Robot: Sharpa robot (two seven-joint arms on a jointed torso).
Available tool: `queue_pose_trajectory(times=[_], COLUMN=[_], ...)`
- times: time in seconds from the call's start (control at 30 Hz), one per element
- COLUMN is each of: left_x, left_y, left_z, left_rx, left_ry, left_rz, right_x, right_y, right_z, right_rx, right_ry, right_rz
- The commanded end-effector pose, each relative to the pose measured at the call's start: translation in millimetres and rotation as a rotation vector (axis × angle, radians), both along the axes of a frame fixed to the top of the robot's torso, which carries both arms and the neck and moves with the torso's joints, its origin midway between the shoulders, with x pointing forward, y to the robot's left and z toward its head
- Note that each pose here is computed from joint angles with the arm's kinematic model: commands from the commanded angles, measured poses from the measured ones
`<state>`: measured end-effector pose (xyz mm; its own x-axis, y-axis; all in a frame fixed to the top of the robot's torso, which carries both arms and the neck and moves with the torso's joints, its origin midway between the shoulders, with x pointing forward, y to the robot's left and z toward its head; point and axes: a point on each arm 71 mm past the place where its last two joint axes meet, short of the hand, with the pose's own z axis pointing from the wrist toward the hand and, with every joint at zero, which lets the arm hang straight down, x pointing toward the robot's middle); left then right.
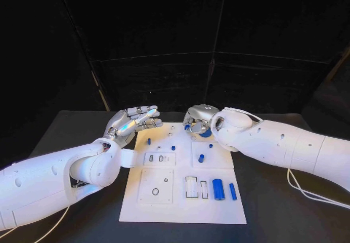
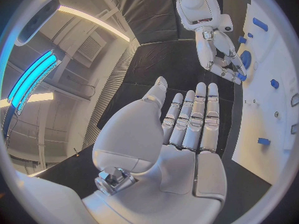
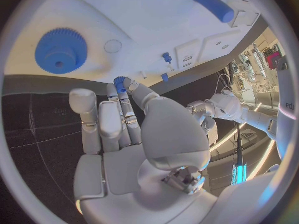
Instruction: Assemble the parts on the task board
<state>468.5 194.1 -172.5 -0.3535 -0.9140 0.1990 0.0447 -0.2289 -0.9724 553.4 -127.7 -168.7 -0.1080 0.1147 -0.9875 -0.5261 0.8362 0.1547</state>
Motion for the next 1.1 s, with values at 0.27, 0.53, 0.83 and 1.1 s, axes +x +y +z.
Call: queue_pose_trajectory(times=[0.27,0.53,0.83,1.1], left_x=[1.7,1.6,1.4,1.3], left_y=[-3.8,-4.1,-4.2,-5.4], left_z=[1.6,2.9,4.3,5.1], left_rx=[-0.014,-0.014,-0.013,-0.011], left_ry=[-0.006,-0.007,-0.007,-0.005], left_rz=[-0.008,-0.008,-0.007,-0.008], right_x=[10.6,14.1,15.5,17.3], right_y=[19.5,31.9,37.2,40.7], right_z=[3.2,0.3,-1.1,-1.8], right_rx=[0.05,0.034,0.024,0.015], right_ry=[-0.042,-0.018,-0.006,-0.005], right_rz=[0.011,0.019,0.023,0.021])
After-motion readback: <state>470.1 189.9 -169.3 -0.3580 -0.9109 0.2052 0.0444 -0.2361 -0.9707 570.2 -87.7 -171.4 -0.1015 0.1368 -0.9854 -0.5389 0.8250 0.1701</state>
